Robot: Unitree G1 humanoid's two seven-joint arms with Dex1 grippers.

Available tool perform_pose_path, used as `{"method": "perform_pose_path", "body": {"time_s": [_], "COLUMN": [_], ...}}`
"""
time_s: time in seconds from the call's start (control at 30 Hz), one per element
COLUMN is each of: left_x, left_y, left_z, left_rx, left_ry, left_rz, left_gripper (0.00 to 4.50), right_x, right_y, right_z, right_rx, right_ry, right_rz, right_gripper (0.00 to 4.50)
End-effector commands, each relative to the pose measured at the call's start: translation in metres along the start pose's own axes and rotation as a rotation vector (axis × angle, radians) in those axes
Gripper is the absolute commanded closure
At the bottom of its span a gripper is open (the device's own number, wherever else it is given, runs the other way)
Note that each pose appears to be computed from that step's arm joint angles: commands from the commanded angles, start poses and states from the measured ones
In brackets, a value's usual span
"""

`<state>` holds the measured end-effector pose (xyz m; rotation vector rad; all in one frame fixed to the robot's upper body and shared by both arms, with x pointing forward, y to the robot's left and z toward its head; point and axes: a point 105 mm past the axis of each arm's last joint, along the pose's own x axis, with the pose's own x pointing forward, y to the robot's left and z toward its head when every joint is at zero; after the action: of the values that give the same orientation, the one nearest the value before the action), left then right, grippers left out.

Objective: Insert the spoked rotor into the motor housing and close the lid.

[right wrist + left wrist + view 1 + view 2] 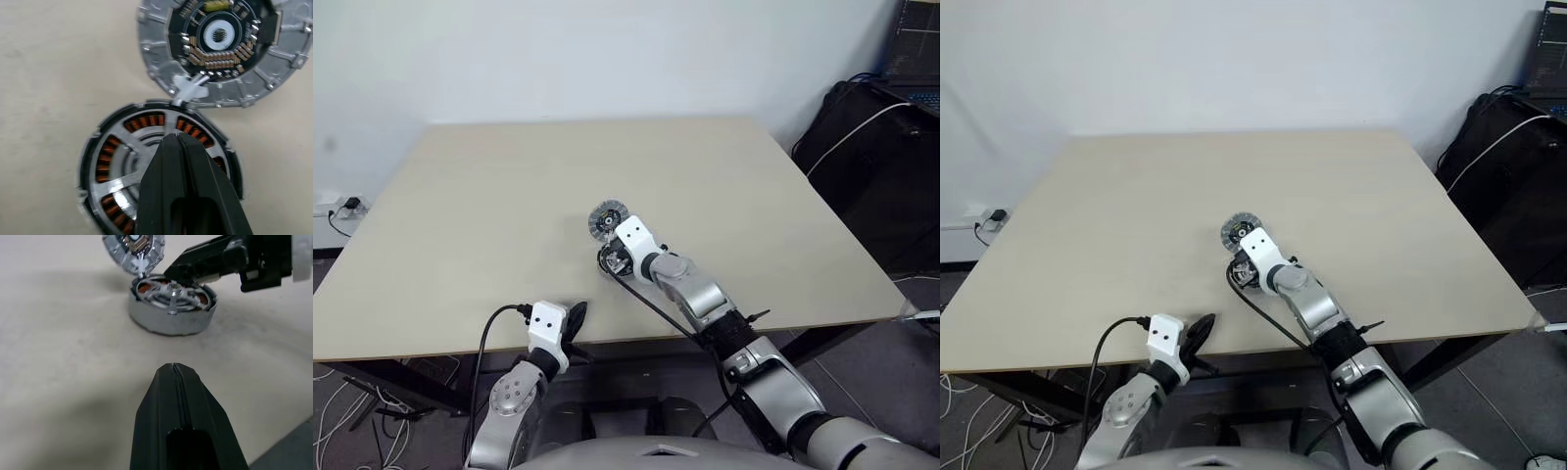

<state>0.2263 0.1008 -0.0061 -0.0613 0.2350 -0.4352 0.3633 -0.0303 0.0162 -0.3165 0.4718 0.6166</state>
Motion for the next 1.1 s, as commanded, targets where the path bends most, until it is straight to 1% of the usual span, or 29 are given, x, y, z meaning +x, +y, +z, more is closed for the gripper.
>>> {"method": "perform_pose_path", "body": {"time_s": [0.03, 0.1, 0.2, 0.3, 0.4, 0.5, 0.6, 0.67, 0.83, 1.1], "left_x": [0.001, 0.001, 0.001, 0.002, 0.004, 0.006, 0.008, 0.008, 0.006, 0.000], "left_y": [0.000, 0.000, -0.001, -0.002, -0.004, -0.005, -0.006, -0.006, -0.005, -0.003], "left_z": [0.020, 0.020, 0.020, 0.019, 0.019, 0.019, 0.020, 0.019, 0.018, 0.016], "left_rx": [0.011, 0.011, 0.009, 0.006, 0.003, -0.001, -0.005, -0.009, -0.022, -0.035], "left_ry": [-0.077, -0.078, -0.078, -0.079, -0.080, -0.084, -0.088, -0.090, -0.094, -0.102], "left_rz": [0.007, 0.009, 0.011, 0.007, 0.002, -0.004, -0.003, 0.001, 0.023, 0.061], "left_gripper": [4.50, 4.50, 4.50, 4.50, 4.50, 4.50, 4.50, 4.50, 4.50, 4.50], "right_x": [0.003, 0.001, -0.006, -0.018, -0.030, -0.040, -0.041, -0.038, -0.034, -0.023], "right_y": [-0.003, -0.002, -0.003, -0.008, -0.005, 0.003, 0.006, 0.005, 0.012, 0.009], "right_z": [0.001, -0.001, 0.010, 0.033, 0.046, 0.047, 0.039, 0.033, 0.022, 0.014], "right_rx": [0.007, -0.017, -0.060, -0.191, -0.318, -0.464, -0.613, -0.705, -0.806, -0.834], "right_ry": [0.014, 0.028, 0.002, -0.051, -0.063, -0.016, 0.072, 0.129, 0.206, 0.254], "right_rz": [0.022, 0.052, 0.109, 0.179, 0.281, 0.395, 0.450, 0.467, 0.532, 0.537], "right_gripper": [4.46, 4.46, 4.46, 4.46, 4.46, 3.87, 2.94, 2.94, 2.94, 2.94]}}
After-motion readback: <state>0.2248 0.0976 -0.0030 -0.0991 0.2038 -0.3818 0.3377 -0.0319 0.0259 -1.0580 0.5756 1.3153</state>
